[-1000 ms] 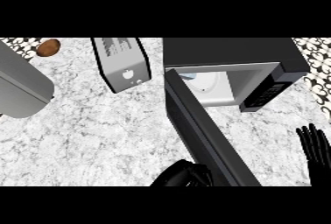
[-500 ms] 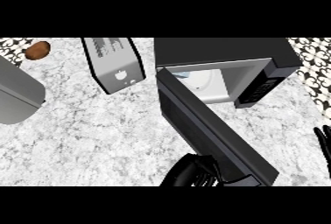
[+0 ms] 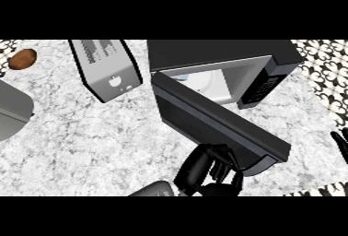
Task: Pick up the milk, place it into the microwave and close the microwave
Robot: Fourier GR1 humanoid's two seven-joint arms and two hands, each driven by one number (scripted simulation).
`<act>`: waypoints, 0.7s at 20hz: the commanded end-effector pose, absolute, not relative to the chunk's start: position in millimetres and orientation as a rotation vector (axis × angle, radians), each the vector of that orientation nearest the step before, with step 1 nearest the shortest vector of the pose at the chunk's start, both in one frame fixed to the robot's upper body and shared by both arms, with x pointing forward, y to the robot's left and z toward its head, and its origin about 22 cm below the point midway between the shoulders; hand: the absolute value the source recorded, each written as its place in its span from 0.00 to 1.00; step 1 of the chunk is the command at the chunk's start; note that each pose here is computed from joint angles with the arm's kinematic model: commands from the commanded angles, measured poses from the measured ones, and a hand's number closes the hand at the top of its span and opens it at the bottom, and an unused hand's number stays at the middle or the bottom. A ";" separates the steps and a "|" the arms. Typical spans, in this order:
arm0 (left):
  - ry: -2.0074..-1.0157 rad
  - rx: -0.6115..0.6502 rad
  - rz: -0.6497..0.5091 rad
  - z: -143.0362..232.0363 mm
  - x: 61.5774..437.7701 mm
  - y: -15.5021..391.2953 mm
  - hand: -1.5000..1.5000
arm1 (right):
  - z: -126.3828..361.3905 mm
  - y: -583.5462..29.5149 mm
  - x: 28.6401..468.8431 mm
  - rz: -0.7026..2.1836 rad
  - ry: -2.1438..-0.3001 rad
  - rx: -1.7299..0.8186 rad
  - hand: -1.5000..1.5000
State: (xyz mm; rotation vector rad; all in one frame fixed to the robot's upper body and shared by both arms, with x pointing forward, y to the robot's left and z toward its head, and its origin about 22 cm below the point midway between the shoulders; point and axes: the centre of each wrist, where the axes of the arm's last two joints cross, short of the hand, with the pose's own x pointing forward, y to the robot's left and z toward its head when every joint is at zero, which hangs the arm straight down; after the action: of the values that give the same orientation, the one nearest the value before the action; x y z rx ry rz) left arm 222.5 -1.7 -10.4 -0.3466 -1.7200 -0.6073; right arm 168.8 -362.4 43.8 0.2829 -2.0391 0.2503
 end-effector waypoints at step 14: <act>-1.774 -0.245 -0.252 44.3 300.0 -5.8 1.00 | 82.3 -357.9 177.5 0.328 -2.080 0.477 0.00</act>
State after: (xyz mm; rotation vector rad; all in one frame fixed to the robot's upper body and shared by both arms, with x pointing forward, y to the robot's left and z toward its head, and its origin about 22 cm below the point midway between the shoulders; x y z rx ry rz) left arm 285.3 -6.5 29.1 -0.2409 -1.7401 -0.3578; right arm 175.8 -359.6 74.6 0.4466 -2.0708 0.3169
